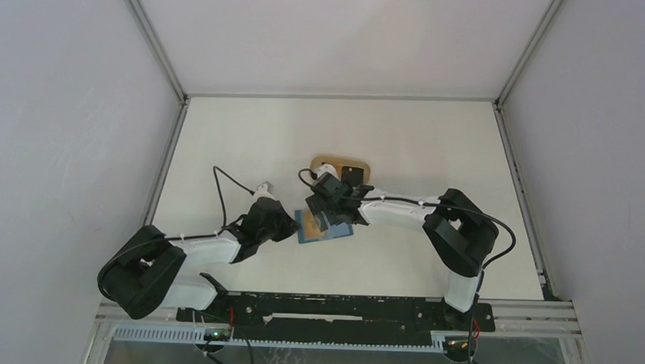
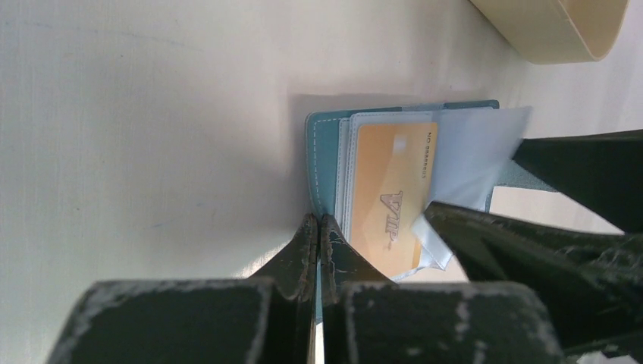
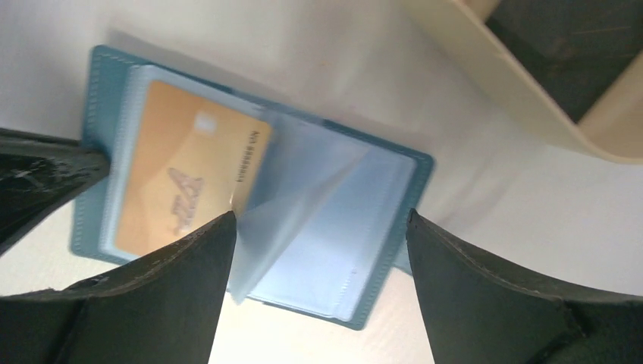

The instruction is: Take the credit cards out of the card holder

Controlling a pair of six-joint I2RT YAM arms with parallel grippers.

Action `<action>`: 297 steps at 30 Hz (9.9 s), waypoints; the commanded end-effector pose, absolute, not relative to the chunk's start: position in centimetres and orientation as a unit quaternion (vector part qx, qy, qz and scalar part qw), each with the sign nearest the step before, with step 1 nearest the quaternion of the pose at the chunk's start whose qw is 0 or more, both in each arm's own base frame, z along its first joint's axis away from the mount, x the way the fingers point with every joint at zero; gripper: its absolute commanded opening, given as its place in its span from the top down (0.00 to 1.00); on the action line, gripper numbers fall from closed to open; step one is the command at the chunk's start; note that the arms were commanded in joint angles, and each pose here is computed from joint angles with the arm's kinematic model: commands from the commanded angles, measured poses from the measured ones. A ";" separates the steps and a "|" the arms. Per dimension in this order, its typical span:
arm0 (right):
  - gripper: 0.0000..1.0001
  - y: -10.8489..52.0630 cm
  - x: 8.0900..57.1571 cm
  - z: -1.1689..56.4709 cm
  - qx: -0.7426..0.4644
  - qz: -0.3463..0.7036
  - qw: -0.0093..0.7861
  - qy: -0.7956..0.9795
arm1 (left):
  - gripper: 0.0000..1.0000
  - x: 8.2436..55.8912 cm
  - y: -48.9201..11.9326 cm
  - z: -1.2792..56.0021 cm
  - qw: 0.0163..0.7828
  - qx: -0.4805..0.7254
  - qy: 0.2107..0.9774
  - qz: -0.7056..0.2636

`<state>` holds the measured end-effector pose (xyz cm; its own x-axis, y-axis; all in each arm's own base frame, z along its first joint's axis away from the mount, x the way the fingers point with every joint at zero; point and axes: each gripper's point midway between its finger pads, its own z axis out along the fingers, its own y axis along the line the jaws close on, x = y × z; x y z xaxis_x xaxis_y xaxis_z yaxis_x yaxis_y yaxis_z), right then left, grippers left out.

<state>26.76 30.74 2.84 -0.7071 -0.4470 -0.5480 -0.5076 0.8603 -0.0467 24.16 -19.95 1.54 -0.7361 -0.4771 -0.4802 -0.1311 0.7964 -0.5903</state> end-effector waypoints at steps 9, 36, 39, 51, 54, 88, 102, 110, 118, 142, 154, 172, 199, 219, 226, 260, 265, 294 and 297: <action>0.08 26.9 27.5 5.2 -0.258 -0.011 0.305 0.917 | 1.00 22.3 -18.4 -0.9 0.293 -0.161 0.914 -0.230; 0.03 25.3 28.9 18.1 -0.209 0.115 0.388 0.890 | 1.00 22.2 -18.5 -1.2 0.287 -0.159 0.916 -0.230; 0.05 30.0 26.0 20.1 -0.235 0.285 0.339 0.865 | 1.00 22.1 -18.6 -1.4 0.282 -0.159 0.918 -0.228; 0.11 36.3 22.2 15.4 -0.180 0.491 0.161 0.837 | 1.00 22.1 -18.4 -1.6 0.276 -0.159 0.922 -0.218; 0.11 36.1 22.4 13.0 -0.169 0.478 0.142 0.850 | 1.00 22.0 -18.4 -1.7 0.275 -0.159 0.923 -0.218; 0.14 35.5 24.4 7.0 -0.121 0.455 0.130 0.873 | 1.00 21.9 -18.3 -1.9 0.272 -0.155 0.926 -0.212; 0.19 36.6 24.5 5.1 -0.098 0.469 0.108 0.871 | 1.00 21.5 -18.0 -2.4 0.268 -0.156 0.928 -0.207; 0.19 37.8 23.1 7.7 -0.107 0.539 0.100 0.829 | 1.00 21.2 -17.9 -2.8 0.264 -0.157 0.929 -0.205; 0.24 37.0 22.4 9.4 -0.095 0.588 0.108 0.796 | 1.00 21.1 -18.0 -3.3 0.258 -0.158 0.930 -0.208; 0.36 37.4 22.9 6.6 -0.066 0.558 0.090 0.822 | 1.00 20.8 -17.8 -3.4 0.257 -0.159 0.930 -0.208; 0.47 33.5 24.4 6.7 -0.039 0.552 0.110 0.826 | 1.00 20.8 -17.7 -3.5 0.255 -0.158 0.932 -0.204; 1.00 26.7 24.8 6.3 -0.014 0.494 0.168 0.853 | 1.00 20.9 -17.8 -3.4 0.255 -0.155 0.933 -0.201; 1.00 32.5 39.3 10.1 0.130 0.508 0.214 0.824 | 1.00 22.0 -19.3 -2.1 0.264 -0.126 0.929 -0.227; 1.00 34.4 39.6 7.5 0.132 0.476 0.195 0.847 | 1.00 21.5 -18.8 -2.1 0.270 -0.135 0.926 -0.227; 1.00 33.7 39.8 6.4 0.150 0.450 0.199 0.857 | 1.00 21.2 -18.2 -2.0 0.273 -0.132 0.927 -0.220; 0.11 32.0 42.0 14.0 0.086 0.414 0.288 0.859 | 1.00 21.3 -17.6 0.0 0.302 -0.120 0.920 -0.221; 0.00 31.7 38.3 18.3 -0.029 0.327 0.362 0.873 | 1.00 22.2 -17.9 1.8 0.323 -0.125 0.909 -0.232; 0.18 38.3 24.0 5.3 -0.177 0.200 0.296 0.917 | 1.00 22.6 -19.1 4.1 0.324 -0.179 0.877 -0.307; 0.18 38.8 23.9 5.1 -0.183 0.209 0.293 0.915 | 1.00 22.6 -19.1 4.0 0.323 -0.179 0.877 -0.307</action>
